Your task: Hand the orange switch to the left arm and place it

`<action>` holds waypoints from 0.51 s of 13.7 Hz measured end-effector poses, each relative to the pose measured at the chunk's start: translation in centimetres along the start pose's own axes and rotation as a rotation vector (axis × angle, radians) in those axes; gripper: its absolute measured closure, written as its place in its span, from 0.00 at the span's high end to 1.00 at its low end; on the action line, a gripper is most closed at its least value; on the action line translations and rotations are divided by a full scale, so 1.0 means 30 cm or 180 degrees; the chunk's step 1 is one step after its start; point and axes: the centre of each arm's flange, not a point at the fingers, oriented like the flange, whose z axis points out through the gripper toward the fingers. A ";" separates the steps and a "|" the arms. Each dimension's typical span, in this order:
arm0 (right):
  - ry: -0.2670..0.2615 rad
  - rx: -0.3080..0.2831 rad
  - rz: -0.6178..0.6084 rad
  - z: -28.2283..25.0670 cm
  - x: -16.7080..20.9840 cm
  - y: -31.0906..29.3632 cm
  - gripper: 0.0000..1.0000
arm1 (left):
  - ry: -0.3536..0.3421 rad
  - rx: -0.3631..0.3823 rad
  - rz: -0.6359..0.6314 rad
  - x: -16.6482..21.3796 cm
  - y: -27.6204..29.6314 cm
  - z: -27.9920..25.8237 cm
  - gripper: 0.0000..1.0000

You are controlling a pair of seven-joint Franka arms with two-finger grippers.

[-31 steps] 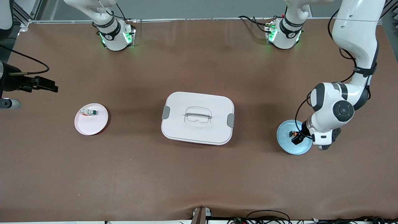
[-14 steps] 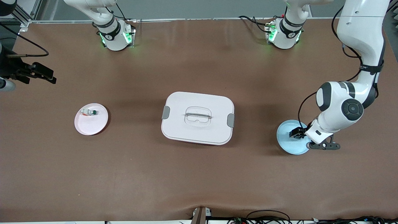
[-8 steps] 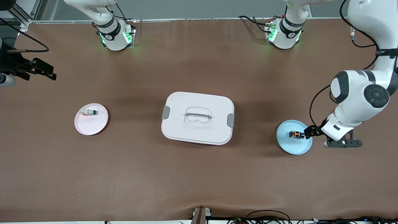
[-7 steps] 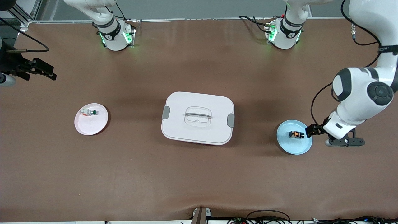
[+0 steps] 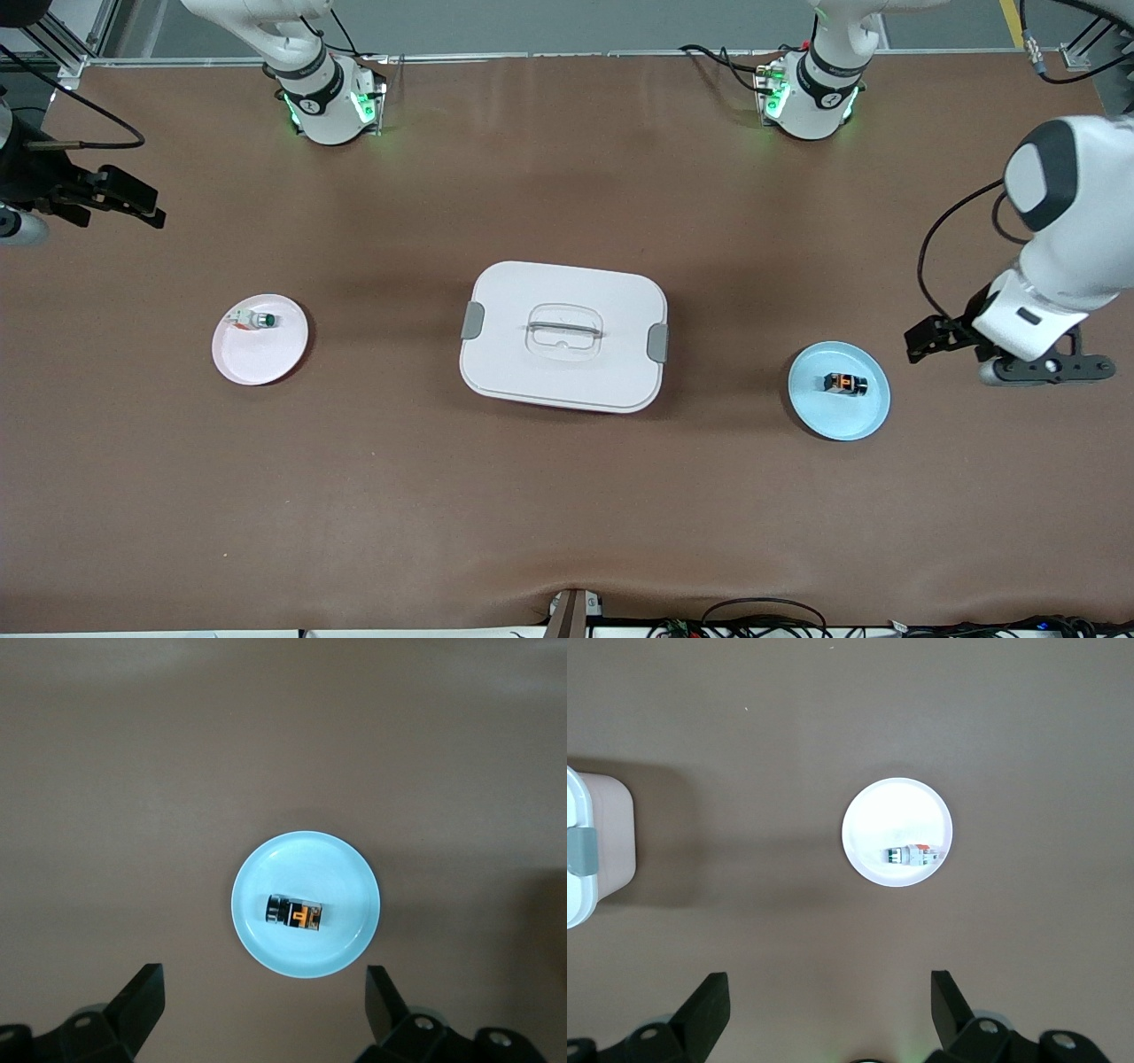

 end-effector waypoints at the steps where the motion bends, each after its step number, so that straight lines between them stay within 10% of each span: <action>1: 0.0007 0.0005 -0.0009 -0.003 -0.003 -0.014 1.00 | 0.0020 -0.0004 -0.0022 0.009 0.002 -0.042 1.00; 7: 0.0050 0.0043 -0.0028 -0.020 -0.013 -0.033 1.00 | 0.0044 -0.0030 -0.0103 0.004 0.055 -0.142 1.00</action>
